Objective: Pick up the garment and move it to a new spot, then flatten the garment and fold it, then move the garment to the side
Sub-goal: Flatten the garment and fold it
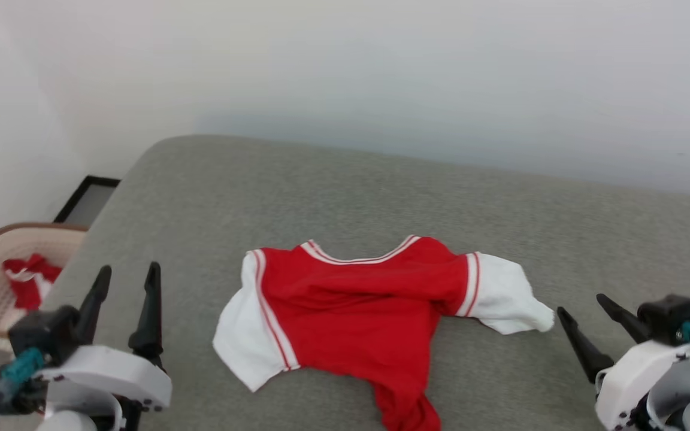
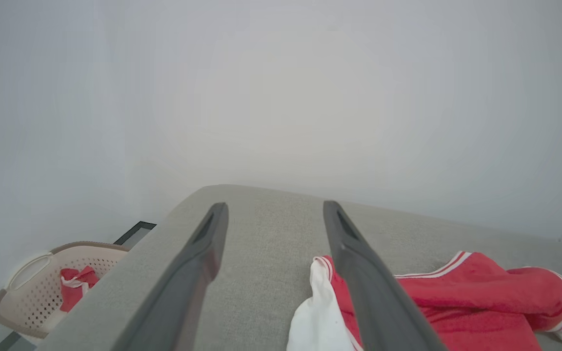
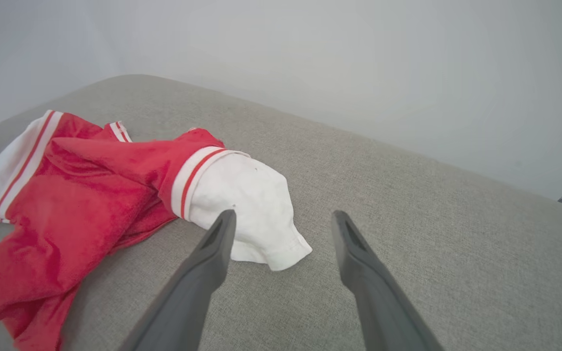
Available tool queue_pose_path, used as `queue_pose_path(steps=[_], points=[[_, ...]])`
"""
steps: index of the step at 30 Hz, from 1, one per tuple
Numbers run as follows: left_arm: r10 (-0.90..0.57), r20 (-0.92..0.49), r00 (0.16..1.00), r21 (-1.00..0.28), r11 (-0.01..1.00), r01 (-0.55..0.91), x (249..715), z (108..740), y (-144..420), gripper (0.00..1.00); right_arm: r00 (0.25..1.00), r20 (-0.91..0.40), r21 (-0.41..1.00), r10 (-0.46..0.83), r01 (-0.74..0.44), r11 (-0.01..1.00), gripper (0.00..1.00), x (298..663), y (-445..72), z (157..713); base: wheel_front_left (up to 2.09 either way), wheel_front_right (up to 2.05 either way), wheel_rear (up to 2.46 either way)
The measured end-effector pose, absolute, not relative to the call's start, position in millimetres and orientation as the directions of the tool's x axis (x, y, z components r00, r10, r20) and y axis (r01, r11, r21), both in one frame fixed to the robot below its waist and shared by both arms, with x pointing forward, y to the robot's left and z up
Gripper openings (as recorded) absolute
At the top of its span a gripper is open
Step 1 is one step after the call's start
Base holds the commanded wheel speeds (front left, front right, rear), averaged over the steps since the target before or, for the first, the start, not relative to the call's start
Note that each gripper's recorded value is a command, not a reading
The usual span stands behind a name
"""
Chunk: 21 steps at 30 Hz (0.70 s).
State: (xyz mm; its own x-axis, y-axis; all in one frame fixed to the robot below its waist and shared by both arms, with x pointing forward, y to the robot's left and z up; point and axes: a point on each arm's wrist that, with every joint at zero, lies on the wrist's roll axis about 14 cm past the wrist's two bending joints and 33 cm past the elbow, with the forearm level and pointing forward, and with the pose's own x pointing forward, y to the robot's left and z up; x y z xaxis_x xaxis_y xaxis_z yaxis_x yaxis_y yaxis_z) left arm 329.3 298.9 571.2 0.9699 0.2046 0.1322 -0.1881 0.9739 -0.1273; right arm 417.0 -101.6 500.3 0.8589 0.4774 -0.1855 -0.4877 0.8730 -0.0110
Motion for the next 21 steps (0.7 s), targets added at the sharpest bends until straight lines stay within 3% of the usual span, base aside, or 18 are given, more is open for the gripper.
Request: queue_pose_path(steps=[6, 12, 21], points=[[0.274, 0.159, 0.948, -0.16, 0.955, -0.249, 312.9, 570.6, 305.8, 1.0, 0.812, -0.303, -0.024, 0.5, -0.531, 0.847, 1.0, 437.7, -88.8, 489.2, 0.0, 0.0, 0.0], [0.312, 0.139, 0.94, -0.205, 0.938, -0.281, 312.0, 560.6, 304.9, 1.0, 0.724, -0.506, -0.023, 0.469, -0.555, 0.832, 1.0, 450.1, -87.9, 448.7, 0.0, 0.0, 0.0], [0.329, 0.138, 0.934, -0.215, 0.931, -0.296, 317.3, 555.5, 303.8, 1.0, 0.618, -0.643, -0.009, 0.452, -0.596, 0.803, 1.0, 467.7, -74.7, 407.3, 0.0, 0.0, 0.0]])
